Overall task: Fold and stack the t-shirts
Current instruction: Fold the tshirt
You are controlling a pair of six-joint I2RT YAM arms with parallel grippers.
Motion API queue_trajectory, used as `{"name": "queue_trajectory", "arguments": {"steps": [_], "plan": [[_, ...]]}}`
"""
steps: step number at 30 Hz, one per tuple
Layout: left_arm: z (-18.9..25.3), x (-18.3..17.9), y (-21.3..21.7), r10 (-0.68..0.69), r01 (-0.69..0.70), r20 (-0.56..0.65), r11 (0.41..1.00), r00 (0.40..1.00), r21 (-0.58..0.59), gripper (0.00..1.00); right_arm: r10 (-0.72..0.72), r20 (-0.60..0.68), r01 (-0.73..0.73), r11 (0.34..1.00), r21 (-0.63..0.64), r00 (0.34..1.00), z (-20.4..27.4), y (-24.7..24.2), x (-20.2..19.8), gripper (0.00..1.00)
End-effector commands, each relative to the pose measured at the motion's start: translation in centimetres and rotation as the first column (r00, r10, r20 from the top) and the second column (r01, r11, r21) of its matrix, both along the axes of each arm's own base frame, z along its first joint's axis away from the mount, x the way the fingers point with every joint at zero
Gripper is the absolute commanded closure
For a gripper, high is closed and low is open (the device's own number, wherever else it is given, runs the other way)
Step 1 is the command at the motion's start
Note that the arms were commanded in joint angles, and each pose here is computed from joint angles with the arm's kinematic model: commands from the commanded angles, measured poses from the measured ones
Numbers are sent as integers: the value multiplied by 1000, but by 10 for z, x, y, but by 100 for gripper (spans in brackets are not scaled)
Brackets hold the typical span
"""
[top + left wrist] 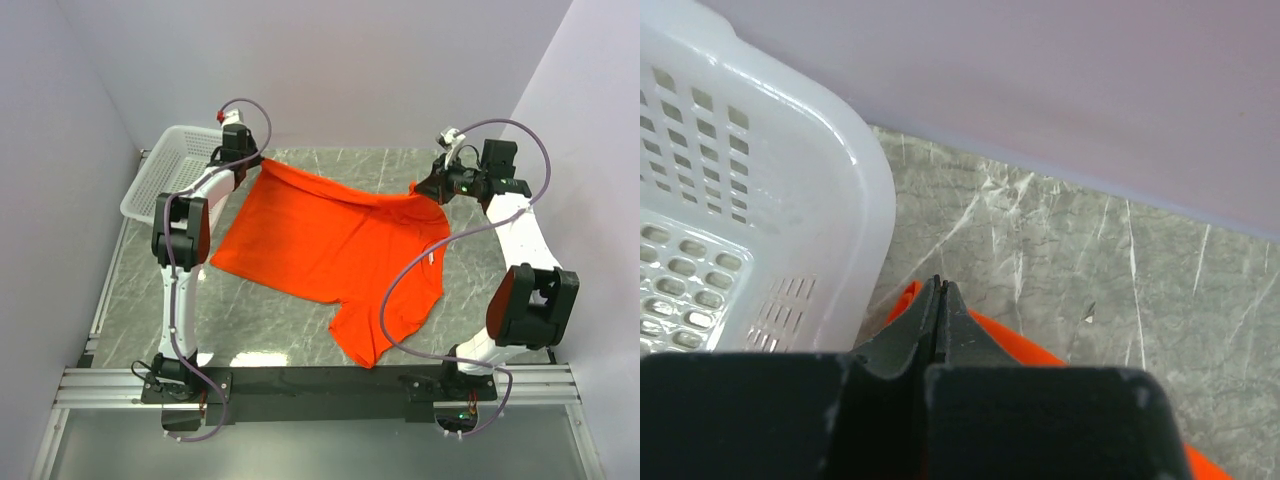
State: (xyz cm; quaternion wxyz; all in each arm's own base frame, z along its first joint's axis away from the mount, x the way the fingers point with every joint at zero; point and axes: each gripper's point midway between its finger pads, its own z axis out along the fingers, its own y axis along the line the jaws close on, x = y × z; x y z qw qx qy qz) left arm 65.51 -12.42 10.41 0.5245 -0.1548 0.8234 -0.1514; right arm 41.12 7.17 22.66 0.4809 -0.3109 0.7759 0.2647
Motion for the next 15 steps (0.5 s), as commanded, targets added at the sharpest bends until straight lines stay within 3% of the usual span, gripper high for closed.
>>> {"name": "queue_trajectory", "arguments": {"steps": [1,15], "plan": [[87,5,2,-20,21,184,1000,983,-6,99,23,59,-23,1000,-12,998,19,7,-11,100],[87,-2,5,-40,37,186,999,982,20,99,57,45,-55,997,-49,997,13,26,-37,100]]}}
